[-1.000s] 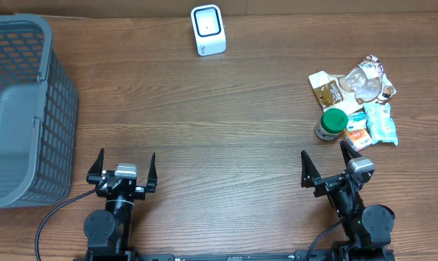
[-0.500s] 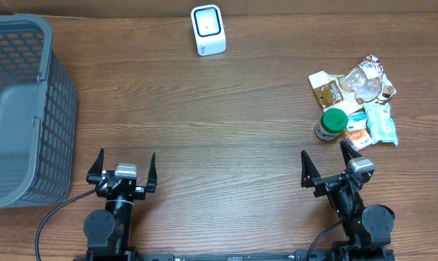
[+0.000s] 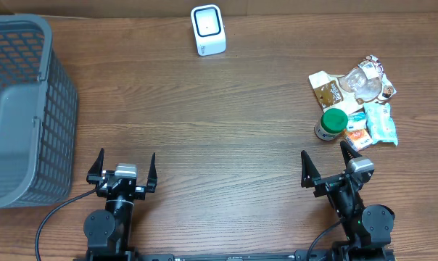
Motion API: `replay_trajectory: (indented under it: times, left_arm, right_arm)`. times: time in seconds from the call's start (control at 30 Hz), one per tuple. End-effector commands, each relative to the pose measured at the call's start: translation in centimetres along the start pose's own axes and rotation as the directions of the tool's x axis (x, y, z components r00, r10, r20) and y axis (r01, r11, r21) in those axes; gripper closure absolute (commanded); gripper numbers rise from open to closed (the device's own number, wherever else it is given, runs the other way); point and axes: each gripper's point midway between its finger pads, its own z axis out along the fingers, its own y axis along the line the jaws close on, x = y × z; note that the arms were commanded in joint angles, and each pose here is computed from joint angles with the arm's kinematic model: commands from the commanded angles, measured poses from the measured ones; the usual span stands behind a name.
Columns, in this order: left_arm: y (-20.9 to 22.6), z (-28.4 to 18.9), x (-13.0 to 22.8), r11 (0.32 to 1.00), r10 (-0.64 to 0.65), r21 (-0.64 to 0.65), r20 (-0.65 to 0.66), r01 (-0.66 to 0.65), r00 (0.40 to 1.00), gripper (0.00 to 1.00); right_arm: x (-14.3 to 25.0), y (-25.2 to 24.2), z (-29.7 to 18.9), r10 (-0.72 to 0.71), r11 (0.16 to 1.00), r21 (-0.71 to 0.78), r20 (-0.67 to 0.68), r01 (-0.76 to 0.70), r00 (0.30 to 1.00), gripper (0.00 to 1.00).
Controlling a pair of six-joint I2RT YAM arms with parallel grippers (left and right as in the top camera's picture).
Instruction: Scan the item barcode
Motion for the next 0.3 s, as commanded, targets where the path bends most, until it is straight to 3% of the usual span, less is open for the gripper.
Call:
replay_trajectory:
  times: [0.0, 0.27]
  left_arm:
    - [0.07, -0.03, -0.02, 1.000, -0.023, 0.000, 0.007, 0.023, 1.000, 0.00]
    - [0.07, -0.03, -0.02, 1.000, -0.023, 0.000, 0.007, 0.023, 1.000, 0.01]
  right_arm:
    - [0.18, 0.20, 0.01, 0.003, 1.000, -0.011, 0.004, -0.003, 1.000, 0.00]
    - [0.18, 0.20, 0.01, 0.002, 1.000, -0.011, 0.004, -0.002, 1.000, 0.00]
